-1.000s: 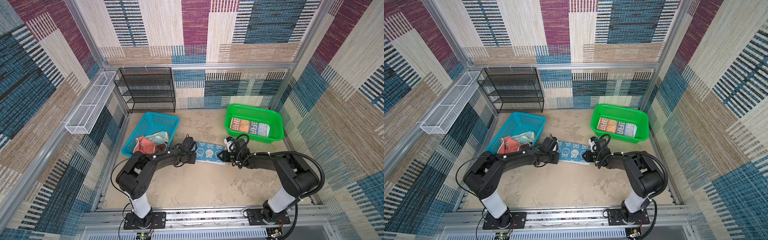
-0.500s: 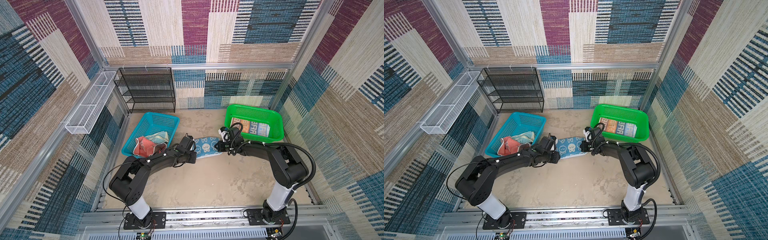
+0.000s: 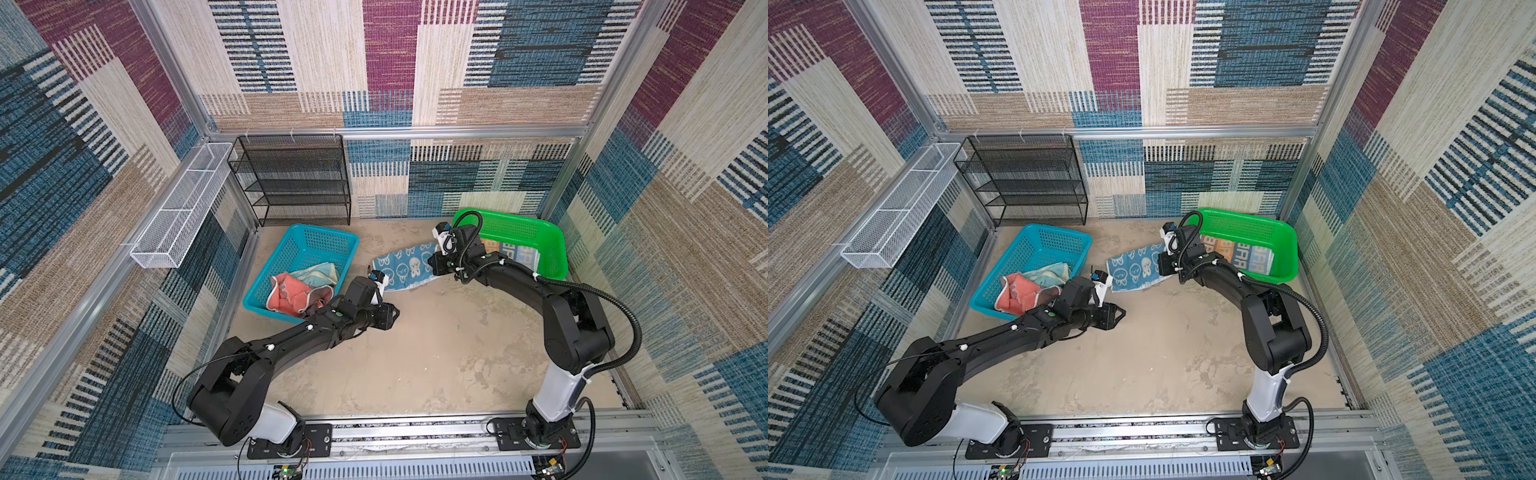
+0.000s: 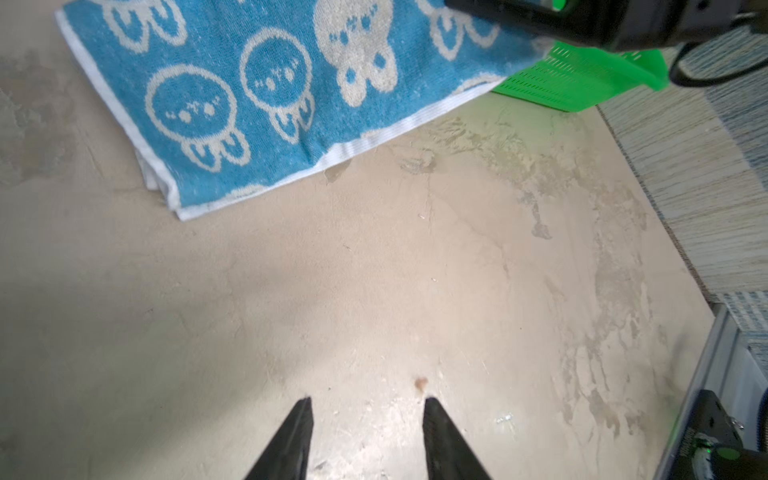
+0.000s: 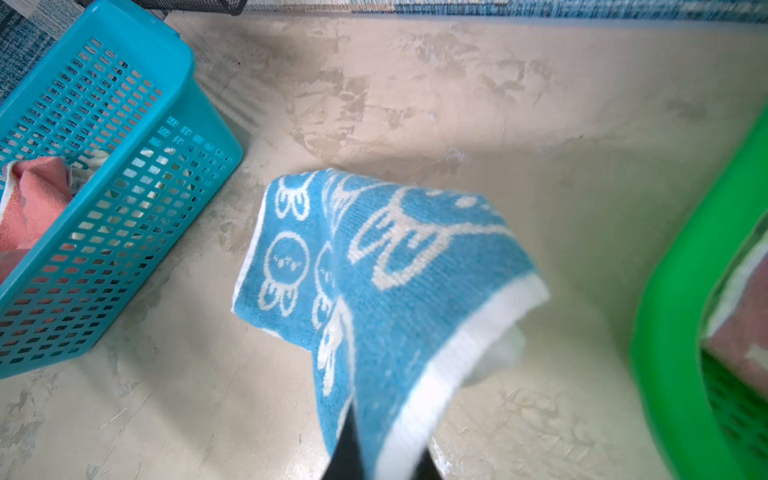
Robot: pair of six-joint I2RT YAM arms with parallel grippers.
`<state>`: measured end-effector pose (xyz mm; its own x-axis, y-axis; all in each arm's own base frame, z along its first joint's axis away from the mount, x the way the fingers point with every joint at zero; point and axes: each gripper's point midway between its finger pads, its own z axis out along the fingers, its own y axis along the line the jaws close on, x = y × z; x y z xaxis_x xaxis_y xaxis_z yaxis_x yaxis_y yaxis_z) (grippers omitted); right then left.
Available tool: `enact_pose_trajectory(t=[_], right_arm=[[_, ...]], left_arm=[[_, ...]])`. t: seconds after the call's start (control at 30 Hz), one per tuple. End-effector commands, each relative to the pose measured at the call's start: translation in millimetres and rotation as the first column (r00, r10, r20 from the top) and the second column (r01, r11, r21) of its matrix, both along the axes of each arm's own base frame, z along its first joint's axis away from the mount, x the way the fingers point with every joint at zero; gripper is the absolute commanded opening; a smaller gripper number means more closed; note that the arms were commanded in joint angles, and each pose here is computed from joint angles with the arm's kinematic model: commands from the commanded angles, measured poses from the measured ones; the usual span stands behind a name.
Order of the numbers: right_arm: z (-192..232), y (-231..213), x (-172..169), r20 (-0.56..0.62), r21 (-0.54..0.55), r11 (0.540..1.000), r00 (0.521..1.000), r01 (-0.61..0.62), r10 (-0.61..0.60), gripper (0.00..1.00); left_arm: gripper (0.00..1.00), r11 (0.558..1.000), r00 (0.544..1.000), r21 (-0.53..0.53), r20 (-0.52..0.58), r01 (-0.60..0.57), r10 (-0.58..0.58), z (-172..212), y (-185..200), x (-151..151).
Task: Fold and stack the towels
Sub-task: 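Lift the towel with the right gripper while the left gripper releases, then carry the blue towel into the green basket and lower it with the right gripper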
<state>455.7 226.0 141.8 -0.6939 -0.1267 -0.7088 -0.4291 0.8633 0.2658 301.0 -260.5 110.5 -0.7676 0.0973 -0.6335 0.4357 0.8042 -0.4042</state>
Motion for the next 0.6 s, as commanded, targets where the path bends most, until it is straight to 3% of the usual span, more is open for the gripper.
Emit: enact_pose_trajectory(t=[0.0,0.57], right_arm=[[1.9,-2.0,6.3,0.011,-0.042,0.999,1.000,-0.003,0.004,0.00],[66.0,-15.0,66.9,0.125,-0.067,0.997,0.992,0.039,-0.030,0.00]], left_arm=[[0.47,1.000,0.999,-0.025,0.034,0.016,-0.015,9.0,-1.6,-0.4],[0.48,0.997,0.995,0.047,0.084,-0.059,0.055,14.6,25.7,-4.7]])
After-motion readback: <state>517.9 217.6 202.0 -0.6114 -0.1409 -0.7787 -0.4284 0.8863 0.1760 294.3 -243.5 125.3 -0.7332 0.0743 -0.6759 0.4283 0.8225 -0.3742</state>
